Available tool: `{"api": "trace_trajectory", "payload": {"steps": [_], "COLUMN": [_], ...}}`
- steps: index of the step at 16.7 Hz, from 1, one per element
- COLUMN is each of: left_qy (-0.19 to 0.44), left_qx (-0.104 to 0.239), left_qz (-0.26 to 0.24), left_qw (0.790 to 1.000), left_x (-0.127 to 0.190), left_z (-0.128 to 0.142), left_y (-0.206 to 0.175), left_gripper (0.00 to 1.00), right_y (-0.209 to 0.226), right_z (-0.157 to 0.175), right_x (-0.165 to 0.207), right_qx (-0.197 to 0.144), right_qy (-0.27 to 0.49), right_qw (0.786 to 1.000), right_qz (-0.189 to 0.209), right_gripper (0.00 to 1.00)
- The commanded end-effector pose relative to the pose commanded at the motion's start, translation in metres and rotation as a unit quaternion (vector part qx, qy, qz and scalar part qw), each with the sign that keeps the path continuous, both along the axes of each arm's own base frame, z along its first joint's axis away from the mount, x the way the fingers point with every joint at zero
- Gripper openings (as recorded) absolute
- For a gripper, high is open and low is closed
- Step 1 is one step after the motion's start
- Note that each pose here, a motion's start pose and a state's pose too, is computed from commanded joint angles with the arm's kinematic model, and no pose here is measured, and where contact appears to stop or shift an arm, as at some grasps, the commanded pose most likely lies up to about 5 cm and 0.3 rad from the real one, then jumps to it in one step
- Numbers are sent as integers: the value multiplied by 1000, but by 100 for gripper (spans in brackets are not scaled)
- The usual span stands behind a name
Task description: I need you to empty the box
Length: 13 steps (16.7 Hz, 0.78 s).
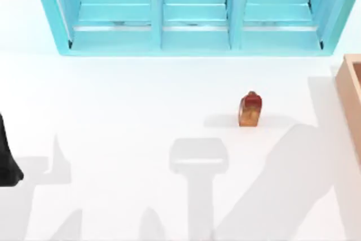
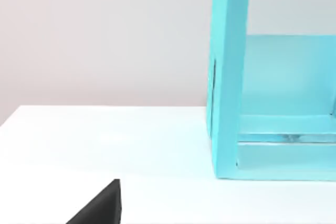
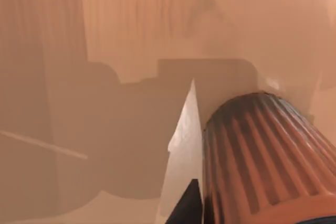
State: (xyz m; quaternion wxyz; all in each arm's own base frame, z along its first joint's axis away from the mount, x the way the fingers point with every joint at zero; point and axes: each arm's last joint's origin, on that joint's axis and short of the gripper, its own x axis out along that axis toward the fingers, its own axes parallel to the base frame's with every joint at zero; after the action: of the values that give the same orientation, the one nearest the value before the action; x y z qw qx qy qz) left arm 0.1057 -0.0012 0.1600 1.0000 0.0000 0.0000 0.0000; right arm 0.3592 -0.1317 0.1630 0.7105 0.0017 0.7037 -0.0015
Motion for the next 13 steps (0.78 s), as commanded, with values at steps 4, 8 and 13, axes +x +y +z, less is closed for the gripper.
{"api": "trace_trajectory", "payload": {"steps": [4,8,13], "left_qy": [0,0,0], "left_qx": [0,0,0], "left_qz": [0,0,0], "left_qw": [1000,1000,1000], "left_x": [0,0,0], "left_z": [0,0,0], "left_y": [0,0,0], "left_gripper": [100,100,100], "right_y": [16,36,37], "right_z": [23,56,93], "right_x": [20,44,39], "right_qx": [-8,-16,-5], "right_qy": [-44,-102,-80], "right_qw": [999,994,996], "right_qz": [21,39,49], "right_gripper": [0,0,0]}}
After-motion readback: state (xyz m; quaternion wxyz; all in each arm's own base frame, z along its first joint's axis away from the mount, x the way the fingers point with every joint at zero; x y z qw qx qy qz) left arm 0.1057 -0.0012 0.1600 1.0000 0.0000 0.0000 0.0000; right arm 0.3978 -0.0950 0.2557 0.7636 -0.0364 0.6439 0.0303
